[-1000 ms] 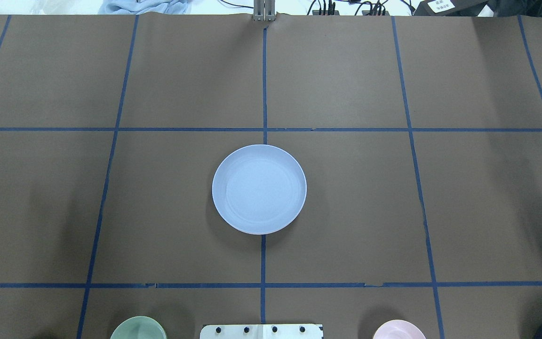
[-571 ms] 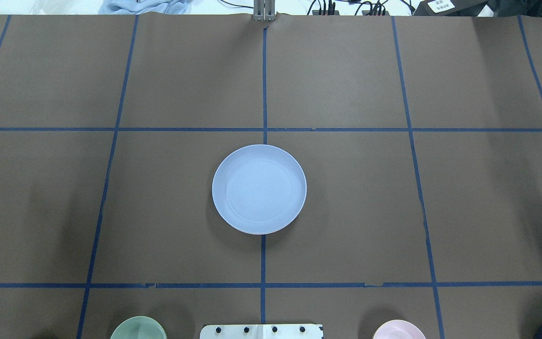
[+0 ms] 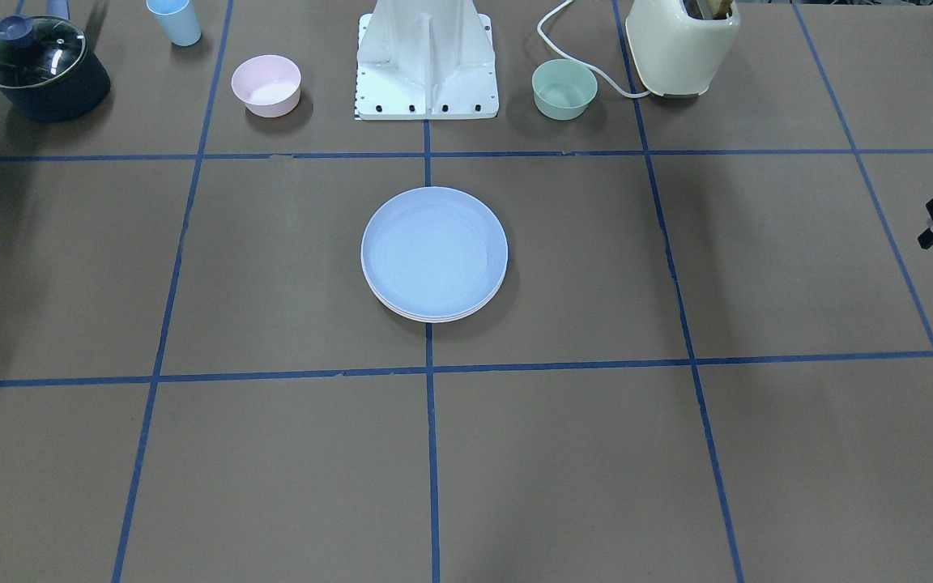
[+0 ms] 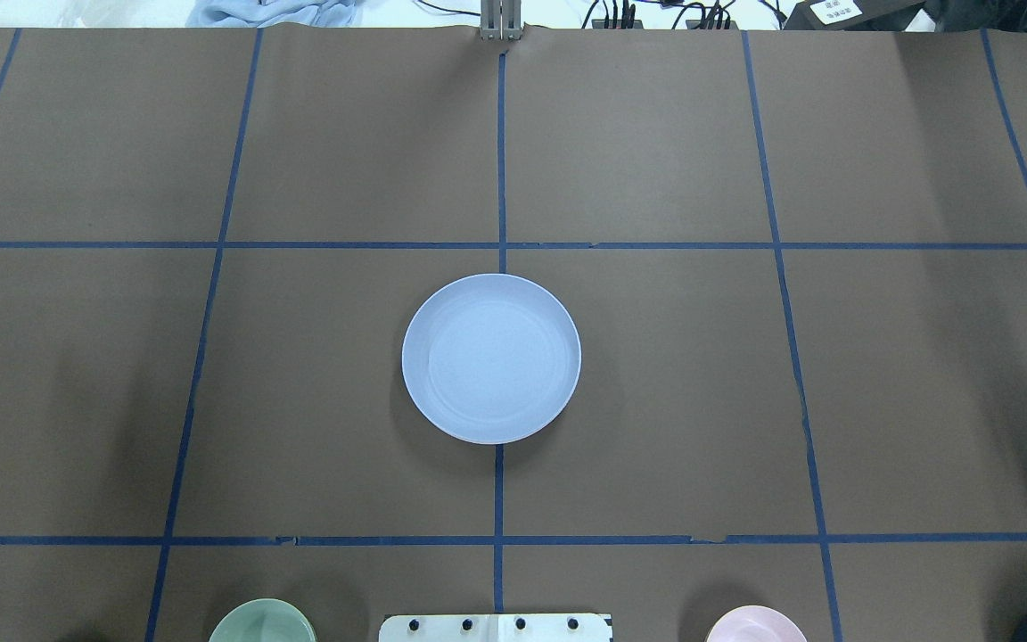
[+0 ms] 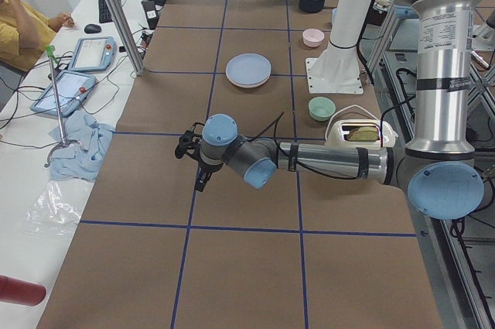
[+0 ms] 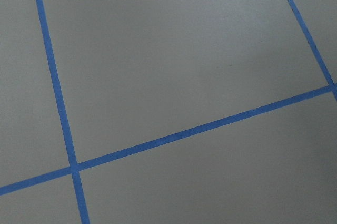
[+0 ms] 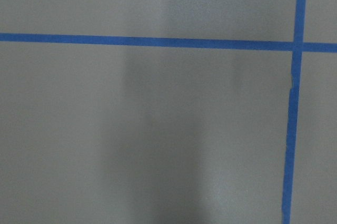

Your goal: Stack three plates with pink and blue

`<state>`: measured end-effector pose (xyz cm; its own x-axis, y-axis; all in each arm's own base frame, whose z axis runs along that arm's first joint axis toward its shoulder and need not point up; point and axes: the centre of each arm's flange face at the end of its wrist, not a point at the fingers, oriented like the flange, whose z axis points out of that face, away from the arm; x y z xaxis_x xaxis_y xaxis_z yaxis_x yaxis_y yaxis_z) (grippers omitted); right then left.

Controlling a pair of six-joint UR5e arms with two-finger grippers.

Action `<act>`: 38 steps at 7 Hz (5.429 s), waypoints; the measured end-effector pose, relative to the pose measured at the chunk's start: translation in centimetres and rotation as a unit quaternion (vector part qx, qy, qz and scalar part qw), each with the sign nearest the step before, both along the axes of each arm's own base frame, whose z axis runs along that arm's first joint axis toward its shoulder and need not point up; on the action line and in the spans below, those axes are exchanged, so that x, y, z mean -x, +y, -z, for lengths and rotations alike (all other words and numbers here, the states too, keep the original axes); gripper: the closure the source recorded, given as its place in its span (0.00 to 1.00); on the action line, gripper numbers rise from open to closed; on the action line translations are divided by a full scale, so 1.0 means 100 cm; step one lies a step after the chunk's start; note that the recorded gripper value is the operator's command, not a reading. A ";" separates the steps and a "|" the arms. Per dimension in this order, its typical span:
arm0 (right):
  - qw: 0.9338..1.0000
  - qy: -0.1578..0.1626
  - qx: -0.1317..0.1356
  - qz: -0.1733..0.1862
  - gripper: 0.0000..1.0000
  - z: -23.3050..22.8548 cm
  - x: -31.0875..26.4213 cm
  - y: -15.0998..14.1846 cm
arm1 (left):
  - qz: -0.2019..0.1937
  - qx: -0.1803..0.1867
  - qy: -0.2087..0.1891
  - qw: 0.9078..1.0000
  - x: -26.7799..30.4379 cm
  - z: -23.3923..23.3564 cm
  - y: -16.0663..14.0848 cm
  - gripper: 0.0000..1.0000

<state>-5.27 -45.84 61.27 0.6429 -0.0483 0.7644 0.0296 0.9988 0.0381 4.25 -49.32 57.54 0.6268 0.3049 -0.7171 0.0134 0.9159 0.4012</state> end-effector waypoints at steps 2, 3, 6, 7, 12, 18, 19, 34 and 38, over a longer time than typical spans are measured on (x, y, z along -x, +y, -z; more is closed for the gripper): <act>1.000 -0.005 0.004 0.002 0.00 -0.003 0.001 0.001 | 0.000 0.000 0.000 1.000 0.000 0.000 0.000 0.01; 1.000 -0.007 0.006 0.003 0.00 -0.004 0.001 0.001 | 0.000 0.001 0.000 1.000 0.000 -0.001 0.001 0.01; 1.000 -0.008 0.007 0.004 0.00 -0.005 0.002 0.001 | 0.000 0.003 0.000 1.000 0.000 -0.004 0.002 0.01; 1.000 -0.008 0.007 0.004 0.00 -0.005 0.002 0.001 | 0.000 0.003 0.000 1.000 0.000 -0.004 0.002 0.01; 1.000 -0.010 0.008 0.004 0.00 -0.005 0.002 0.001 | 0.000 0.004 0.000 1.000 0.000 -0.005 0.002 0.01; 1.000 -0.017 0.012 0.007 0.00 -0.006 0.003 0.002 | -0.001 0.005 -0.001 1.000 0.000 -0.007 0.003 0.01; 1.000 -0.017 0.013 0.007 0.00 -0.007 0.003 0.002 | -0.001 0.006 -0.001 1.000 0.000 -0.007 0.003 0.01; 1.000 -0.018 0.012 0.013 0.00 -0.006 0.008 0.002 | -0.010 0.012 0.009 1.000 -0.003 -0.010 0.004 0.01; 0.999 -0.025 0.013 0.015 0.00 -0.004 0.010 0.002 | -0.010 0.013 0.009 1.000 -0.003 -0.010 0.004 0.01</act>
<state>-6.22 -45.60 61.69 0.6021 -0.0466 0.7971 0.0583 0.9982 0.0144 4.55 -48.88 58.58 0.6078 0.2990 -0.7357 0.0020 0.9258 0.3779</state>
